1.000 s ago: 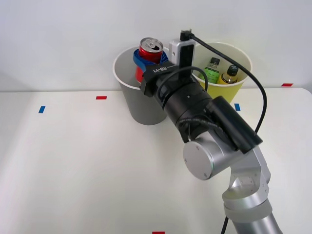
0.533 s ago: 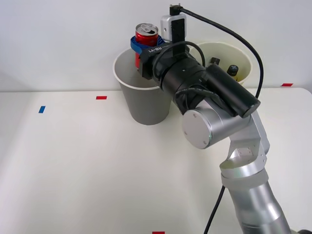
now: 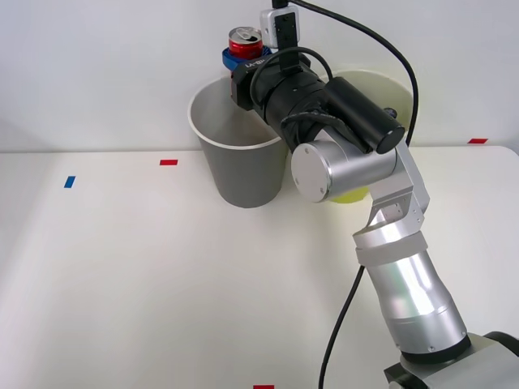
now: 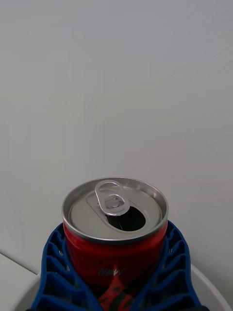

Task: Put cans in the gray bin, plastic bottles in the light green bin

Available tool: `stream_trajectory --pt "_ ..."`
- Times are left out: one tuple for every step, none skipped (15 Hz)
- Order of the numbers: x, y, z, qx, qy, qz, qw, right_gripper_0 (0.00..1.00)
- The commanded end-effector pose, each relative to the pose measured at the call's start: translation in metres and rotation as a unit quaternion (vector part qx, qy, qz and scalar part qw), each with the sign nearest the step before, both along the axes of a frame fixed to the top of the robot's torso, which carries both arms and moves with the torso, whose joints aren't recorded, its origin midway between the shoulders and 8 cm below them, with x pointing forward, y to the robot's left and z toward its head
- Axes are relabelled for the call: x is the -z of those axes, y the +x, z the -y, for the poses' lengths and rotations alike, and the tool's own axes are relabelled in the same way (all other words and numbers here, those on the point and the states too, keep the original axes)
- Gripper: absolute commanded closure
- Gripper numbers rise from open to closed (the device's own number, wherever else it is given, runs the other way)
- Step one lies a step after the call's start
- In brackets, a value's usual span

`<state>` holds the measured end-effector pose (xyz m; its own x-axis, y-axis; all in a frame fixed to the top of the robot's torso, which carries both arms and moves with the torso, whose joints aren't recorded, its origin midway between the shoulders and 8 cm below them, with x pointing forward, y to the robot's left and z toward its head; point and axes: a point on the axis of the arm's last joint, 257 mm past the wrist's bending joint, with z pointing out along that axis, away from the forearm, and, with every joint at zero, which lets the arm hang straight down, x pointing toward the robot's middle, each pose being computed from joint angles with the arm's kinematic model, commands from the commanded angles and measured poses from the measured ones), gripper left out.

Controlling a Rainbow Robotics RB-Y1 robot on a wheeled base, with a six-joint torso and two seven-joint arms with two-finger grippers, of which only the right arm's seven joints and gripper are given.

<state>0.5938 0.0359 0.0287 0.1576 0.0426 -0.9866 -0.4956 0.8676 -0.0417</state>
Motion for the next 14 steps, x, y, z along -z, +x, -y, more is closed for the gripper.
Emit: stream_trajectory --pt "-0.001 -0.004 -0.009 -0.019 0.02 -0.01 1.0 1.0" --pt "-0.002 -0.005 -0.009 -0.021 0.023 -0.011 0.999 0.99" --pt "0.0 -0.004 -0.008 -0.02 0.023 -0.012 0.999 0.57" --pt "0.001 -0.005 -0.009 -0.02 0.022 -0.013 0.999 0.18" --pt "0.0 -0.005 -0.009 -0.02 0.021 -0.011 1.0 0.0" --pt "0.0 -0.006 -0.01 -0.021 0.019 -0.011 1.0 0.0" --pt "0.0 -0.007 -0.013 -0.023 0.017 -0.008 1.0 0.0" --pt "-0.001 -0.009 -0.016 -0.026 0.017 -0.004 1.0 0.0" --pt "0.001 -0.011 -0.02 -0.029 0.013 -0.004 0.999 0.0" --pt "0.001 -0.013 -0.024 -0.032 0.01 -0.003 0.999 0.0" --pt "0.002 -0.014 -0.025 -0.033 0.007 0.0 0.999 0.0" --pt "0.001 -0.018 -0.028 -0.035 0.007 0.01 0.999 0.0" --pt "-0.001 -0.023 -0.028 -0.035 0.01 0.019 0.999 0.0" --pt "-0.007 -0.035 -0.027 -0.038 0.014 0.031 0.999 0.0"
